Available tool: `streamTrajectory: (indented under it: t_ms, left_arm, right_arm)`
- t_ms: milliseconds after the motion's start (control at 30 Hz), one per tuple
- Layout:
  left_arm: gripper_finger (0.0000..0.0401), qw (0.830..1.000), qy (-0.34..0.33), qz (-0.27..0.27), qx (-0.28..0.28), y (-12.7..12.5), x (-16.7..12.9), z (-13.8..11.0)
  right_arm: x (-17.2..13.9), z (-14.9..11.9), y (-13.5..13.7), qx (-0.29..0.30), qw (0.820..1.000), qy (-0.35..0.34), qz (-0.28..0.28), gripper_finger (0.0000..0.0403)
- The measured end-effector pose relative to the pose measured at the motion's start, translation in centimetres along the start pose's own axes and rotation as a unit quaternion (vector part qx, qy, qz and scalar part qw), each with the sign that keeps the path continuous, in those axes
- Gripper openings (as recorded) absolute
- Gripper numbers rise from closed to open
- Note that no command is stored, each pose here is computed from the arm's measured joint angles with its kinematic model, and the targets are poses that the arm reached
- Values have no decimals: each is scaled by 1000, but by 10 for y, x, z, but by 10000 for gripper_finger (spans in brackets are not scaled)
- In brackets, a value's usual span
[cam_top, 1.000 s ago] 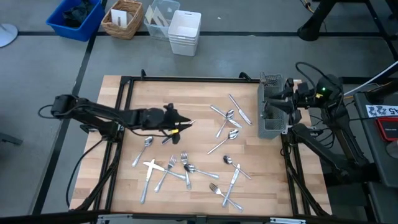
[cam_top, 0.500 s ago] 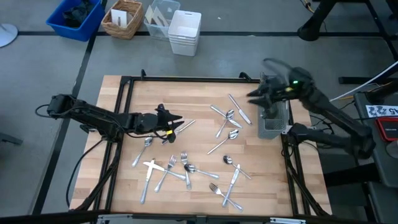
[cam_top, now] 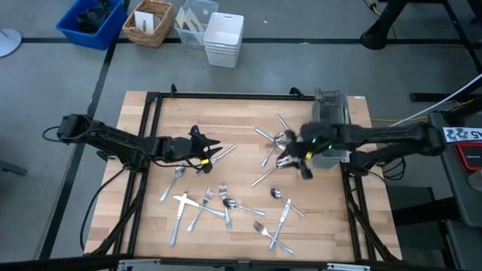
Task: Sort silverware
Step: Put the spoon into the right section of the utensil holder
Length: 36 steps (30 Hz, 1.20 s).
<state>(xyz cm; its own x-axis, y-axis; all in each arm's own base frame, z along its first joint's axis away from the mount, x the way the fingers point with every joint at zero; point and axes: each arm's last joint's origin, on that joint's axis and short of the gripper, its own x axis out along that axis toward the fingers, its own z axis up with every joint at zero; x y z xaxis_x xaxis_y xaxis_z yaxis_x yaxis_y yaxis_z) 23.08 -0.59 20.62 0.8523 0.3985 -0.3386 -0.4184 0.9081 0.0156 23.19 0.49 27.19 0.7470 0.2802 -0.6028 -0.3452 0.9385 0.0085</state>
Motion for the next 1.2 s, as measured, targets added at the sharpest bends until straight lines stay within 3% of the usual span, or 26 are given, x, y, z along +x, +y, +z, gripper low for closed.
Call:
streamTrajectory:
  t_ms: [267,500,633,1200]
  left_arm:
    - [109,1000,4,0,2,0,0,-1]
    - [109,1000,15,2,-7,0,0,-3]
    - [109,1000,22,3,-5,1,0,-5]
    - [109,999,32,5,-11,1,0,-7]
  right_arm:
    - [66,-16,25,-17,992,108,57,143]
    - [105,-35,24,-11,985,161,66,143]
    - [114,-40,22,-23,984,170,50,143]
    - [123,-45,22,-23,981,178,73,143]
